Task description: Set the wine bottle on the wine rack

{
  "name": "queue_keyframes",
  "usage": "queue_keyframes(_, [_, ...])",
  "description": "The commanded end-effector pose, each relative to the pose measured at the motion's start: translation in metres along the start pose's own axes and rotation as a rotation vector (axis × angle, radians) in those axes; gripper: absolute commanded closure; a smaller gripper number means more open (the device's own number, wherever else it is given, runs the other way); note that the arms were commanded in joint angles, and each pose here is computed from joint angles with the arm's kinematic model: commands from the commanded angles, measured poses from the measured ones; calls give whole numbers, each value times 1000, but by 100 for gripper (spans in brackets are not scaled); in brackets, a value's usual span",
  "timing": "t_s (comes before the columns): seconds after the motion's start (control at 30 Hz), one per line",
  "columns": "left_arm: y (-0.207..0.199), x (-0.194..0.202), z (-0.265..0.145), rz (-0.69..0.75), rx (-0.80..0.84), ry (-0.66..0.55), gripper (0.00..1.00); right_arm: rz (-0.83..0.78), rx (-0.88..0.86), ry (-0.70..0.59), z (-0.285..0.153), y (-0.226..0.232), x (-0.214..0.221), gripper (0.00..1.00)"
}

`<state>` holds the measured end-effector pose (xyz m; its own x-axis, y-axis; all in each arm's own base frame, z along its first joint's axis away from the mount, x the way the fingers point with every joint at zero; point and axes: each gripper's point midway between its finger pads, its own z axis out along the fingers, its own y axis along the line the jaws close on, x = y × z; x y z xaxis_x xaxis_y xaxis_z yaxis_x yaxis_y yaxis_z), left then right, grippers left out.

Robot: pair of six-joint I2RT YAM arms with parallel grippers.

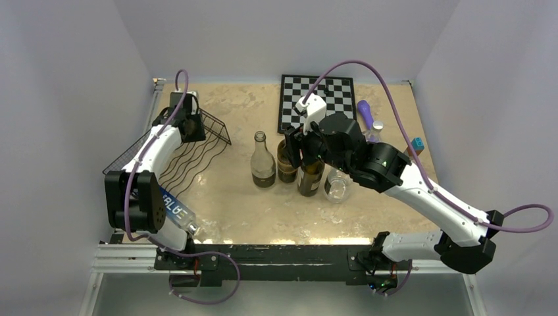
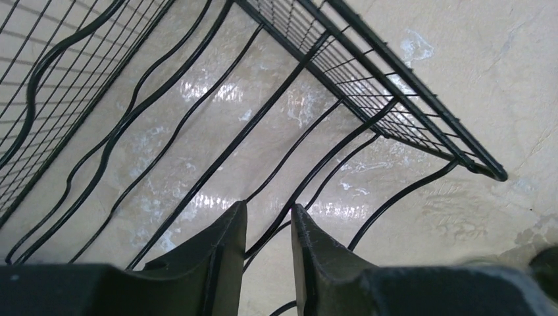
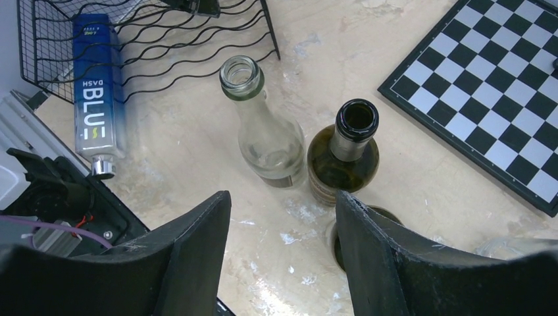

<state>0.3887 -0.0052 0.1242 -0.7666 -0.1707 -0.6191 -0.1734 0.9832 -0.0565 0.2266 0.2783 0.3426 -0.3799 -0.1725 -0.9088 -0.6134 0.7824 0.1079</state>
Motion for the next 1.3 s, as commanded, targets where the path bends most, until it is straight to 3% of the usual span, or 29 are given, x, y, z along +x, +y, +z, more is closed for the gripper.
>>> queue_keyframes(0.0, [-3,-23,6,121,38,-35,70,31,0,-57,-11,-3,-12,37])
queue_keyframes(0.07, [-11,-23,10,147,86,-24,81,35,5,-55,-12,-5,-10,37])
queue_keyframes(0.27, [-31,-30,14,224,196,-13,100,44,18,-53,-14,-8,-8,38])
queue_keyframes(0.57, [-85,-38,17,433,319,-28,100,57,34,-39,-13,-11,-3,38])
queue_keyframes(0.8, [-89,-32,29,432,283,6,100,59,17,-35,-16,-8,-1,33])
queue_keyframes(0.9, [-83,-34,23,430,255,-5,83,46,-15,-38,-20,-4,-1,27])
queue_keyframes(0.97, [-82,-39,17,421,243,-32,54,21,-35,-38,-21,-3,1,23])
queue_keyframes(1.13, [-81,-59,-14,383,241,-131,11,-59,-183,-48,-28,18,10,19])
queue_keyframes(1.27, [-69,-79,-50,326,192,-245,1,-140,-262,-7,-27,35,26,24])
